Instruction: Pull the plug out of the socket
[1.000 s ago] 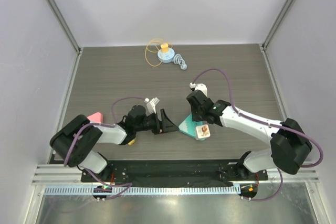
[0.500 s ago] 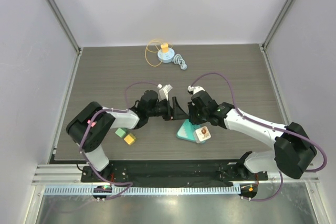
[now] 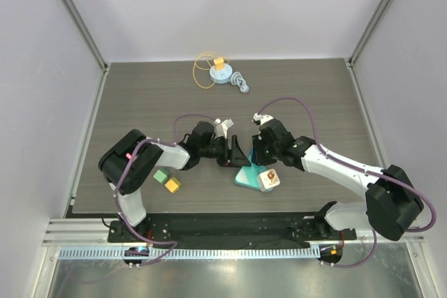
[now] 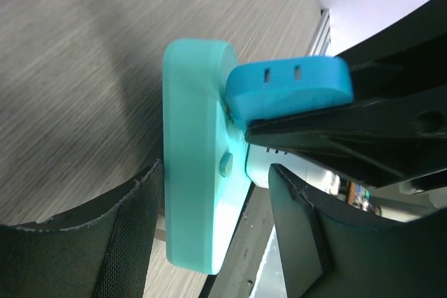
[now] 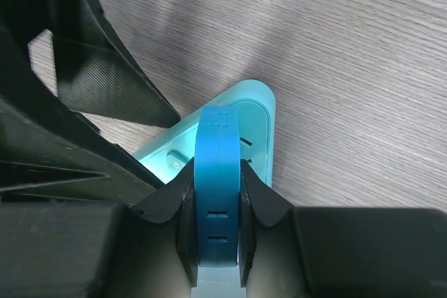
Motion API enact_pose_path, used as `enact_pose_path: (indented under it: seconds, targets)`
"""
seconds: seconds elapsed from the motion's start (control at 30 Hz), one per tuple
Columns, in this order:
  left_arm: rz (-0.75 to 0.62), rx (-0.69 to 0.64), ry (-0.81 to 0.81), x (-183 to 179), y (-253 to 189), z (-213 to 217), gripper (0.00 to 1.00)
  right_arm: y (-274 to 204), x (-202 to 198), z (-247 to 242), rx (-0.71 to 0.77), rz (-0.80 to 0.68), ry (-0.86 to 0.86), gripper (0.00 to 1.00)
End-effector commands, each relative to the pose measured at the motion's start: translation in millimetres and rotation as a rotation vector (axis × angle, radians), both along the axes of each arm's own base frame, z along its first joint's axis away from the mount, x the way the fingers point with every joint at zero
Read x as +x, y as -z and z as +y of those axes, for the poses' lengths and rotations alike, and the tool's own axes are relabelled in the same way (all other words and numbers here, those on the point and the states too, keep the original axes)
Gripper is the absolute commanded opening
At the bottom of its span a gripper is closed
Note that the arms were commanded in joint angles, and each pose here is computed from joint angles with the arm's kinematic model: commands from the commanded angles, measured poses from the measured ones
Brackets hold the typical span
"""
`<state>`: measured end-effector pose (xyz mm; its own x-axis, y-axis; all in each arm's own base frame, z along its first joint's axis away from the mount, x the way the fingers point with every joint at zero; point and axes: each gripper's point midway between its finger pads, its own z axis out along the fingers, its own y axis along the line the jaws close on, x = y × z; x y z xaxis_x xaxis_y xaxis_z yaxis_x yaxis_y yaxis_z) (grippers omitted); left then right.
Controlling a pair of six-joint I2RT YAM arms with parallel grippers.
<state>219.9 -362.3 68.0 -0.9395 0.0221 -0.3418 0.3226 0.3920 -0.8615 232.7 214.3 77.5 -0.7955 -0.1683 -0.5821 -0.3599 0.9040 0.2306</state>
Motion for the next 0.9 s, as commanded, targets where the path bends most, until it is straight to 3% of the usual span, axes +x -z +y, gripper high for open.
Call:
enact_pose_path:
  seconds: [0.0,0.3,0.53,0.6,0.63,0.87]
  targets:
    - [0.007,-0.057,0.077,-6.4,-10.4,-7.1,0.62,-23.4,8.7,14.7,0.106,-0.051,-0.020,0.01]
    - [0.070,-0.050,0.120,-6.3,-1.2,-15.3,0.60,-18.6,9.1,22.8,0.145,-0.030,-0.030,0.01]
    - [0.112,0.016,0.082,-0.7,12.7,-13.4,0.17,-26.9,14.6,22.7,0.152,-0.044,0.005,0.01]
    - [0.119,0.038,0.080,-1.1,16.6,-12.3,0.09,-28.1,18.5,16.7,0.128,-0.060,0.043,0.01]
    - [0.128,0.042,0.077,-1.6,17.8,-11.2,0.00,-28.0,17.8,15.0,0.122,-0.057,0.052,0.01]
    - [0.152,0.127,0.037,5.0,31.8,-7.3,0.00,-42.8,20.6,1.8,0.072,-0.130,0.130,0.01]
